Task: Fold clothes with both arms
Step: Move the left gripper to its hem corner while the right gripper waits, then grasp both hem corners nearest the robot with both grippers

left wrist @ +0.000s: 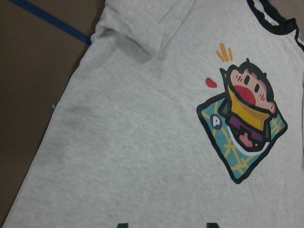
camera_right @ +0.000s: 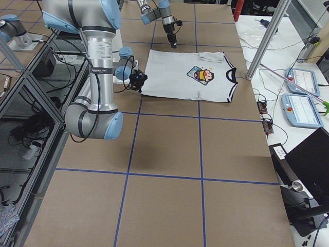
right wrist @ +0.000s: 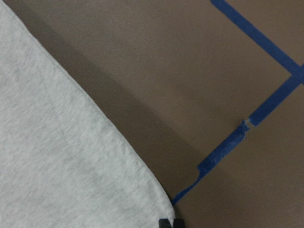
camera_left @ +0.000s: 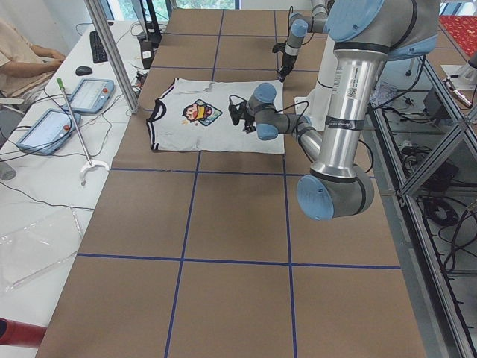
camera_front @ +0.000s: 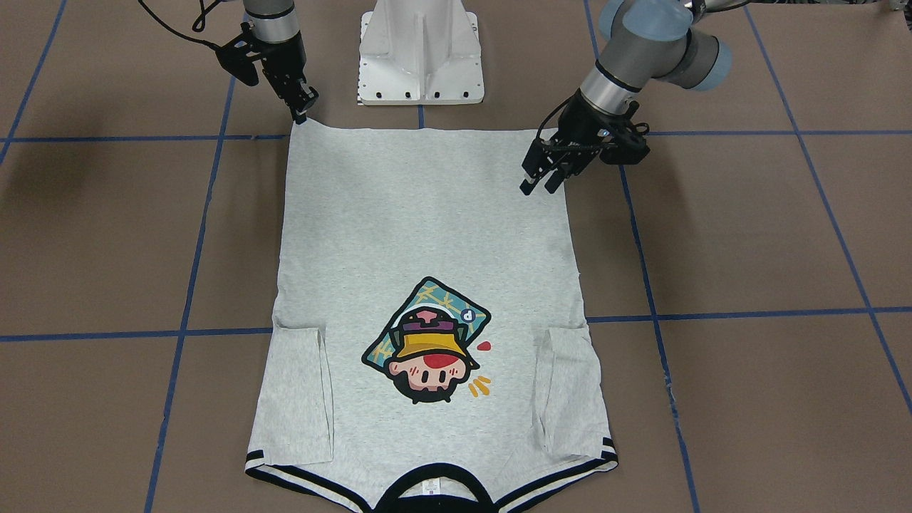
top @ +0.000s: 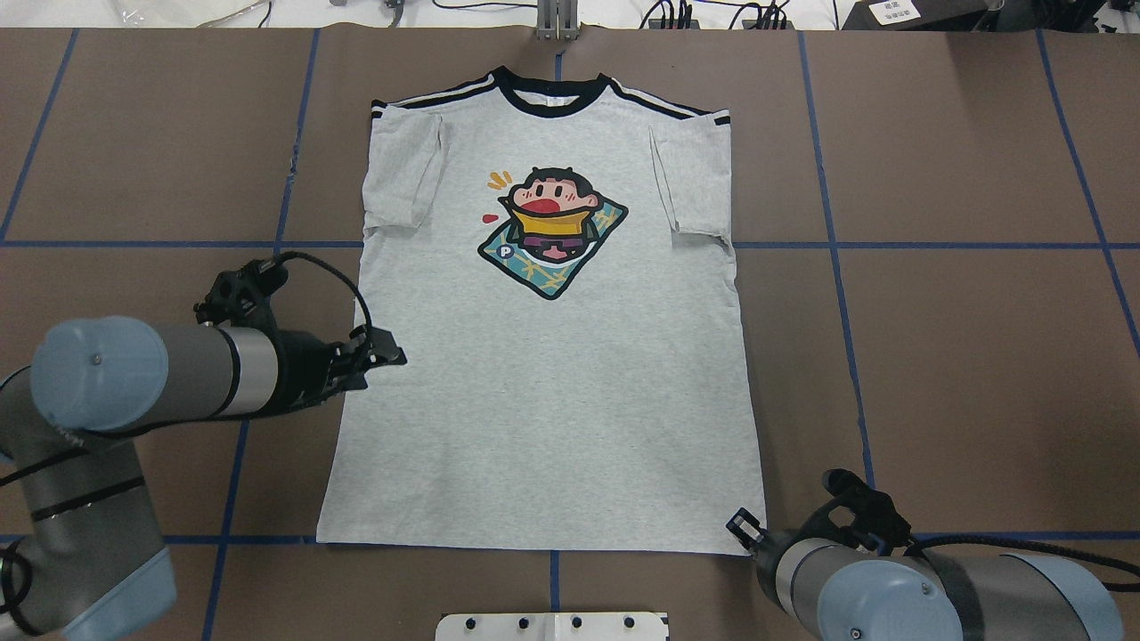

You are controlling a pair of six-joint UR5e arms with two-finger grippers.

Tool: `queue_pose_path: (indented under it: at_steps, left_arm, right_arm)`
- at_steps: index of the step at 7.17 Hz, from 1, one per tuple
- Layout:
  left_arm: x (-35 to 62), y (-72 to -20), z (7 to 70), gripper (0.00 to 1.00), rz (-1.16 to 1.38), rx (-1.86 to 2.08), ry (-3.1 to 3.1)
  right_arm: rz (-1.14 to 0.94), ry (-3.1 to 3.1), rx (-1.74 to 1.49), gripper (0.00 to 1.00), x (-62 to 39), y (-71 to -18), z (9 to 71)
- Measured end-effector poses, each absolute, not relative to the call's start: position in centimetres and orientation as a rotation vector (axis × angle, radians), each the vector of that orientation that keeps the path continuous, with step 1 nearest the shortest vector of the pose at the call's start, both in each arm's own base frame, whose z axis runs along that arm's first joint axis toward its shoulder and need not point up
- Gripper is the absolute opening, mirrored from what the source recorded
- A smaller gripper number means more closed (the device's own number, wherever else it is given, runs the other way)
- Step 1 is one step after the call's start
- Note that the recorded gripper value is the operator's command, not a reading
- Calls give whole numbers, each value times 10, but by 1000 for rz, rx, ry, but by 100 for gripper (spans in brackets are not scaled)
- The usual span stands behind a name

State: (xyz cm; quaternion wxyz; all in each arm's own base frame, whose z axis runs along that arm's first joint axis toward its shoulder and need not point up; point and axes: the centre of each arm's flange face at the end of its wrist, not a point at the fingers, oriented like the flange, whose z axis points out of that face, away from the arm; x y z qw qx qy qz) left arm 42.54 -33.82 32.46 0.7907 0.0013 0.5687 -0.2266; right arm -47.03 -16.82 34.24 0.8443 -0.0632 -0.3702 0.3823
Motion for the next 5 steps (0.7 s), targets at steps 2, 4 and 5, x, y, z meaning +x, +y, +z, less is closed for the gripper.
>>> queue_pose_path:
  at_steps: [2, 4, 5]
  left_arm:
    - [442, -281, 336, 67, -489, -119, 1109]
    - [455, -249, 342, 65, -490, -172, 983]
    - [460, -239, 347, 65, -495, -188, 942]
  right_arm:
    - [811, -786, -132, 0, -469, -169, 341]
    - [811, -789, -133, 0, -469, -169, 340]
    - [812, -790, -134, 0, -468, -169, 339]
